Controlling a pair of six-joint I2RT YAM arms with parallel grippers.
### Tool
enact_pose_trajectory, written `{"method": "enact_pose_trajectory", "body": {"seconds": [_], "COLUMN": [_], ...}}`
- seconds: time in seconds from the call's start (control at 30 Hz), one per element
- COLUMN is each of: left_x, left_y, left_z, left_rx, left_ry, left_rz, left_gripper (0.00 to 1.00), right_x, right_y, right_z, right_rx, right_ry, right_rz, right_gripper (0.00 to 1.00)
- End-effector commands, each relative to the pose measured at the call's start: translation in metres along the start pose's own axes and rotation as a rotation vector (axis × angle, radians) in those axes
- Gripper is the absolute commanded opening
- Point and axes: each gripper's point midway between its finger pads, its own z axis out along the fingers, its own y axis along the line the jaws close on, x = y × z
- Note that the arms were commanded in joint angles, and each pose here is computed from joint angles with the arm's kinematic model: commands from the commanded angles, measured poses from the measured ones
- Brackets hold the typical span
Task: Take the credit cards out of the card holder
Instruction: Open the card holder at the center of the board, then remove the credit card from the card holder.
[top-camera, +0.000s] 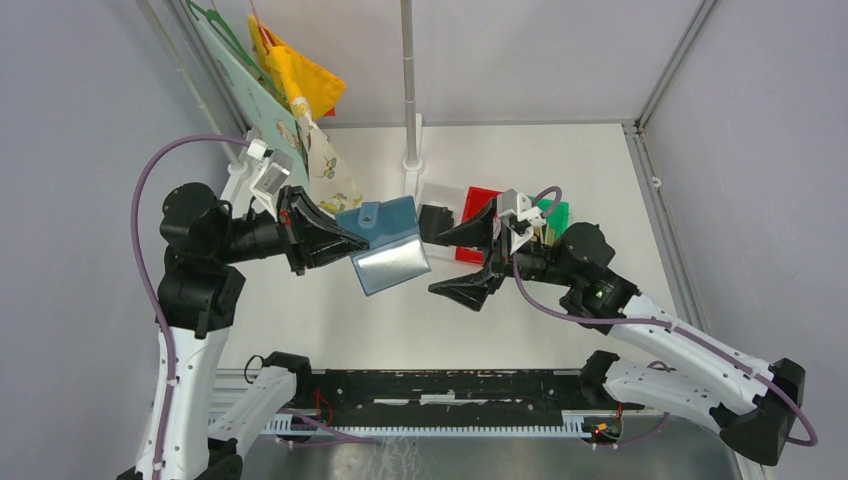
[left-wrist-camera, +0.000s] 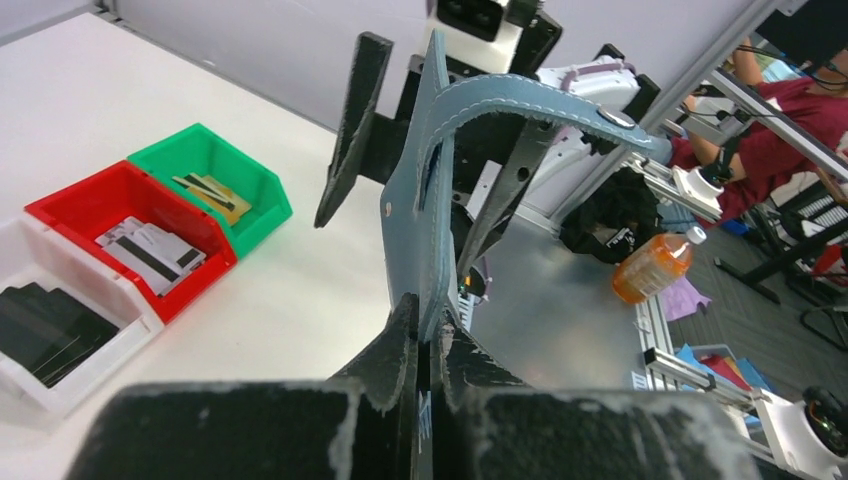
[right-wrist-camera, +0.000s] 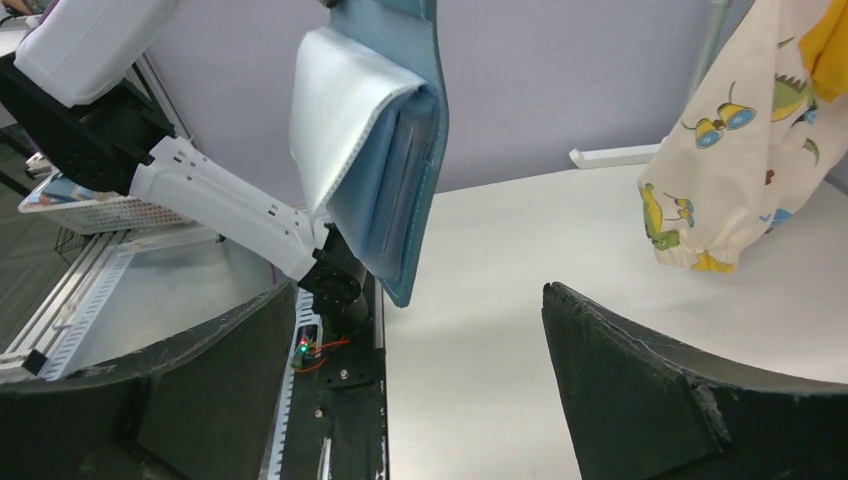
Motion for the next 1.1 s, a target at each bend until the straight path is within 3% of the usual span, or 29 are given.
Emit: {"method": "enact_pose_trajectory", "body": {"seconds": [0.0, 0.53, 1.07], "left_x": [-0.012, -0.014, -0.012], "left_y": [-0.027, -0.028, -0.033], "left_z": [-0.003, -0.002, -0.003], "left_rx": [0.083, 0.104, 0.123], "left_ry": [-0.001, 0.014, 0.028], "left_rz": [0.025, -0.005, -0.034], "left_gripper": [0.02, 0.02, 0.02], "right_x": [-0.004, -0.003, -0.021], "right_y": [0.014, 0.029, 0.027], "right_z": [-0.001, 0.006, 0.015], "right_rx": [-0.099, -0.227, -0.255], "right_ry": [-0.015, -0.068, -0.16], "right_rz": [-0.038, -0.008, 0.049], "right_gripper": [0.98, 0.93, 0.72]}}
